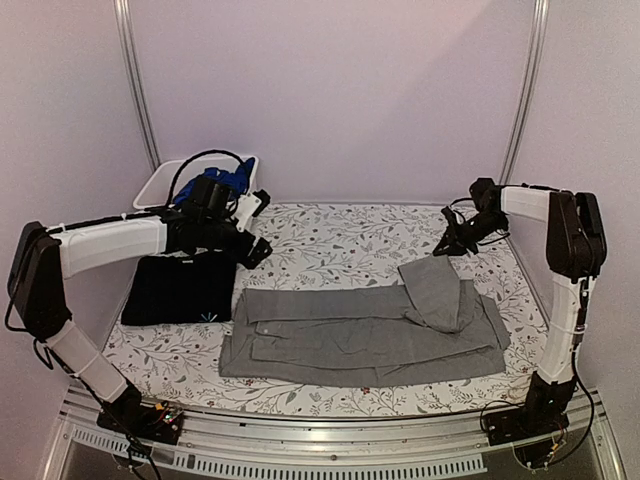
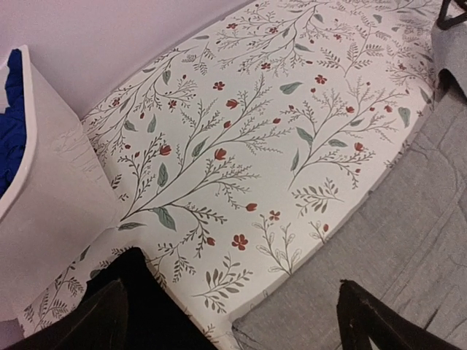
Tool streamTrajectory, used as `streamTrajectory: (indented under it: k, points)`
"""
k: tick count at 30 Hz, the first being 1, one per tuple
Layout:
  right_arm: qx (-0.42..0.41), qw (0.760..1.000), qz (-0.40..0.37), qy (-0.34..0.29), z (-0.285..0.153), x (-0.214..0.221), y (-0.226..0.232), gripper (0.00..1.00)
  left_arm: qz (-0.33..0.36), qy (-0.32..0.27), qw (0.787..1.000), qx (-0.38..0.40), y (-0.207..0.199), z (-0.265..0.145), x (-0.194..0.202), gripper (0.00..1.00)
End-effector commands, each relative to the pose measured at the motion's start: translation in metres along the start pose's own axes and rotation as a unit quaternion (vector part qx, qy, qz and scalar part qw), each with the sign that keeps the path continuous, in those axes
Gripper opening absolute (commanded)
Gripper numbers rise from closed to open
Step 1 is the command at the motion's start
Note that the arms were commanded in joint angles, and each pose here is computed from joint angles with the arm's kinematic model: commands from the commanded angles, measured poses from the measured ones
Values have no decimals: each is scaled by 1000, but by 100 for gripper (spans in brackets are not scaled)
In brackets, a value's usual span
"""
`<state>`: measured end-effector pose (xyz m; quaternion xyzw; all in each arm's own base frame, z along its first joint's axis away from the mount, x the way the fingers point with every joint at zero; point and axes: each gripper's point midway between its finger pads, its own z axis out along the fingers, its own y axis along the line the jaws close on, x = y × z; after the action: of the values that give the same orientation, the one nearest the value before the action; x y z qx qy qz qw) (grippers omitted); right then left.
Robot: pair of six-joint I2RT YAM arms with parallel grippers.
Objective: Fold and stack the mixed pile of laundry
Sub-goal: Adjust the rectangle-folded T-shirt at the center of the board.
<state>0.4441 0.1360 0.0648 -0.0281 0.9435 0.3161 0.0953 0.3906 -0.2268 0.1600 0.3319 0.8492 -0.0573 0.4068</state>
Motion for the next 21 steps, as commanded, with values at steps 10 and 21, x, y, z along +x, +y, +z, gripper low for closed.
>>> streamTrajectory:
  k: [10,21]
  points:
    - [-209,946,-204,-140,-117,-39,169,1,-63,-47,996,-33,32,4,-46,100]
    - [-389,863,-320,31,-75,116,259,5,-79,-84,990,77,-5,-4,-49,100]
